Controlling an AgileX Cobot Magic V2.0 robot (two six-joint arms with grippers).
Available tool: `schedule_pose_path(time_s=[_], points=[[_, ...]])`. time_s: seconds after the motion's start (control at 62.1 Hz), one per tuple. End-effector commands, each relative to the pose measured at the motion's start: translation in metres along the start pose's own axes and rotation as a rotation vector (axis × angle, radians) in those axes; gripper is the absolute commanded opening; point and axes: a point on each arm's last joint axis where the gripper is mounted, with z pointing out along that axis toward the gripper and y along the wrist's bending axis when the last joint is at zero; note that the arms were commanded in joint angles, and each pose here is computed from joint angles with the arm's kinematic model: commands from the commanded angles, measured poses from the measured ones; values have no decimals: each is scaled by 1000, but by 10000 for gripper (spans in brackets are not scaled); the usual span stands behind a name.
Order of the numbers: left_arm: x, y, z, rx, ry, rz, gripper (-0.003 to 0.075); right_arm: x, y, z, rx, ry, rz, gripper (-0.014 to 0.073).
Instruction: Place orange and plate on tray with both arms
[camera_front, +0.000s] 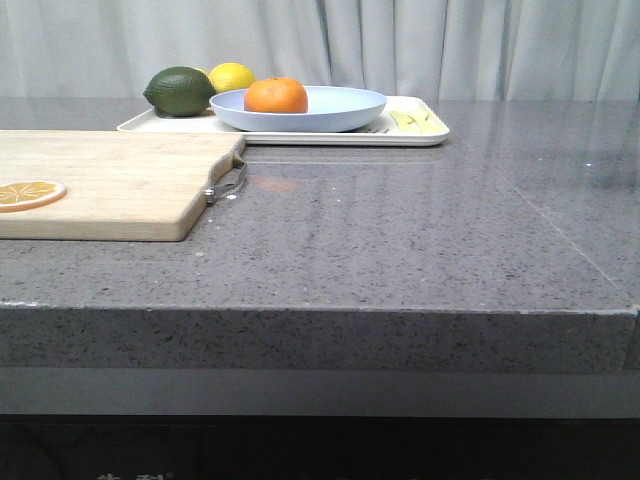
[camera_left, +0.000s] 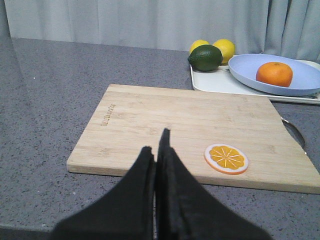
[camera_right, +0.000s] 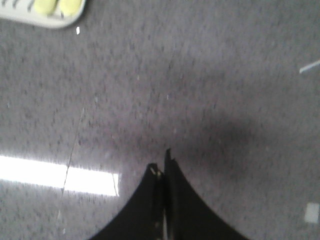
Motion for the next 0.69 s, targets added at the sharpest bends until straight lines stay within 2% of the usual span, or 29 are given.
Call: schedule_pose_path(time_s=[0.0, 0.209, 0.435, 0.676], points=[[-16, -1, -2, 7, -101, -13, -18, 35, -4, -30, 22, -23, -15, -62], [-16, -1, -2, 7, -105, -13, -18, 111, 3, -27, -21, -108, -4, -62], [-16, -1, -2, 7, -105, -13, -18, 194, 10, -27, -57, -342, 27, -62], [-16, -1, -2, 7, -105, -13, -18, 258, 12, -29, -45, -661, 37, -62]])
